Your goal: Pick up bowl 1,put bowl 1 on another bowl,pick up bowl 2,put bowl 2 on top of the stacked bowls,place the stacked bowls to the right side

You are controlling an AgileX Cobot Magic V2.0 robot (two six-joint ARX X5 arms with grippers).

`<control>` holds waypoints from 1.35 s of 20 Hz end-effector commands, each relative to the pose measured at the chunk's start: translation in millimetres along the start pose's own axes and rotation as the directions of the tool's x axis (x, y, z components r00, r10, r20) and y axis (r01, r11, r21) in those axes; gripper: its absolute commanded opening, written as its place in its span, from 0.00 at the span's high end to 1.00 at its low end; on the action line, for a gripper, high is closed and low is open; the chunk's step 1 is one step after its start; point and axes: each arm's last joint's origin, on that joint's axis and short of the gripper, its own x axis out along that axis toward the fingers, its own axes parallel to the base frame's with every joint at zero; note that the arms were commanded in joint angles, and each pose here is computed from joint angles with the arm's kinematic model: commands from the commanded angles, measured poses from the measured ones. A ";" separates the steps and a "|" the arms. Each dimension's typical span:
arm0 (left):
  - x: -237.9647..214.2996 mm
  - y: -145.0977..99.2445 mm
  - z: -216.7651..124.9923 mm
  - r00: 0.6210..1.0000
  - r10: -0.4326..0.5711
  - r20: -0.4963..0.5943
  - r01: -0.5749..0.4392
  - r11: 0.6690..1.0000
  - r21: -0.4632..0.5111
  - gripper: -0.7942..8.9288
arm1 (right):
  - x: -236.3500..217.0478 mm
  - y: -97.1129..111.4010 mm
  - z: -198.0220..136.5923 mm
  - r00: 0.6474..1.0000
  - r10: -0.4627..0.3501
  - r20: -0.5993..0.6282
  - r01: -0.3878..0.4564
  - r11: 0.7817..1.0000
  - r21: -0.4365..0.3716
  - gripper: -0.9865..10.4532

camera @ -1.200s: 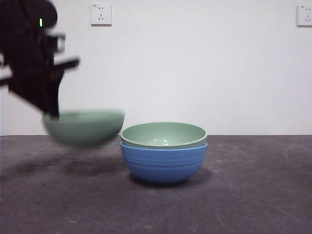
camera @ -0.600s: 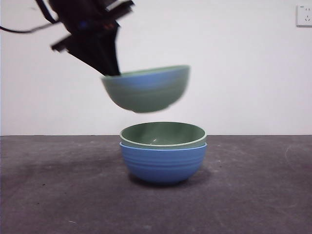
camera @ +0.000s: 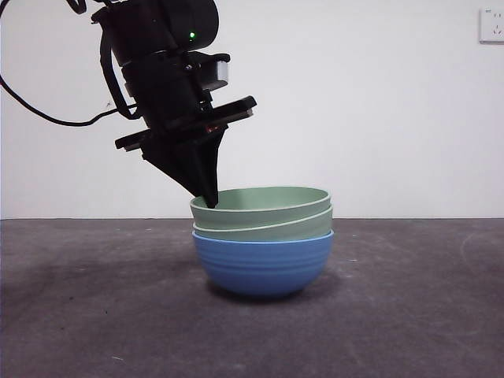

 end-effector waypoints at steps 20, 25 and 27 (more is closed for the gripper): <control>-201.5 -12.6 -52.8 0.935 -0.043 0.353 0.032 0.999 0.037 0.55 | 116.4 -8.6 23.9 0.977 -0.018 -0.214 0.038 0.995 0.091 0.42; -249.8 -12.9 -87.3 0.887 -0.058 0.458 0.040 0.998 0.050 0.55 | 193.8 -17.0 17.6 0.947 -0.018 -0.321 0.072 0.985 0.158 0.42; -257.1 -12.5 -95.9 0.886 -0.058 0.460 0.040 0.998 0.050 0.55 | 217.9 -18.8 11.9 0.935 0.025 -0.354 0.051 0.978 0.205 0.42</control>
